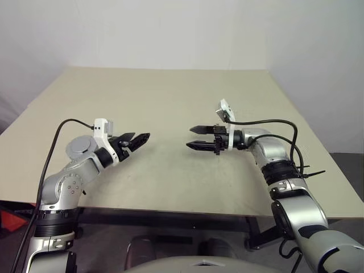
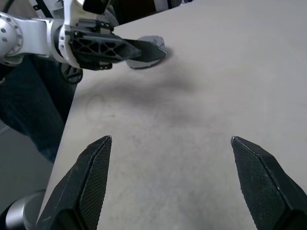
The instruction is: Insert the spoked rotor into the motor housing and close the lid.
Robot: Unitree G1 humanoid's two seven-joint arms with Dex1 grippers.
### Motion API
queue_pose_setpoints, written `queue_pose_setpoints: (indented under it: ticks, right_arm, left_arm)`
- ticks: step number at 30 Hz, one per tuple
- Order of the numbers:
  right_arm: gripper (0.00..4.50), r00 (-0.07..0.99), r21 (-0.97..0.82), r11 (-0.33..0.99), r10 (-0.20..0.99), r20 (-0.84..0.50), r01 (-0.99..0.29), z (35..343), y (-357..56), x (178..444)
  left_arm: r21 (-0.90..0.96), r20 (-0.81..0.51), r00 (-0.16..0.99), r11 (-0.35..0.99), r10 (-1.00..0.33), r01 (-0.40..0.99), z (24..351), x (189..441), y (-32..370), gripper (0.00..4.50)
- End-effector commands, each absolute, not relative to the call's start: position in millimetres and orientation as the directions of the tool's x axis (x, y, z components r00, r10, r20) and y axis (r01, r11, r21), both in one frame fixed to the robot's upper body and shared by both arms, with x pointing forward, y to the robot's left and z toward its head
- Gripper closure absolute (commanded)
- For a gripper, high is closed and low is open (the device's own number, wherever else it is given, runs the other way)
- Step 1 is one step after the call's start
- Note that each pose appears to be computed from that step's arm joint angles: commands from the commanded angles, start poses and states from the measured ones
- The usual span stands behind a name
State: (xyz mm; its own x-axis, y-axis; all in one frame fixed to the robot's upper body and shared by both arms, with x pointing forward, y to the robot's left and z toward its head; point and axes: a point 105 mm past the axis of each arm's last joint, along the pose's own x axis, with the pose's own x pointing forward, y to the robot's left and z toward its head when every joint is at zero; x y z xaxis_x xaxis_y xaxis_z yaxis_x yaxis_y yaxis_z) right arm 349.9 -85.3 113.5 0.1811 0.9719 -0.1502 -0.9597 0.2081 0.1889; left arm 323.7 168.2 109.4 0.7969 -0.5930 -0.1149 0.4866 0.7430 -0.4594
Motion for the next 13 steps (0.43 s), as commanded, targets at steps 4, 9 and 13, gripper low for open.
queue_pose_setpoints:
  ticks: [4,9,13]
  right_arm:
    - [0.0,0.24,0.115,0.249,0.967,-0.085,-0.962,137.7,-83.5,356.3]
    - [0.0,0.251,0.109,0.258,0.965,-0.073,-0.96,137.5,-79.5,354.8]
    - [0.0,0.255,0.12,0.263,0.964,-0.074,-0.957,135.2,-84.1,355.9]
  left_arm:
    - [-0.43,-0.066,0.804,0.744,-0.591,0.512,127.2,325.7,170.0,0.01]
    - [-0.429,-0.064,0.802,0.742,-0.594,0.516,128.1,326.7,167.9,0.01]
    - [-0.431,-0.065,0.796,0.736,-0.602,0.522,127.9,327.6,165.8,0.01]
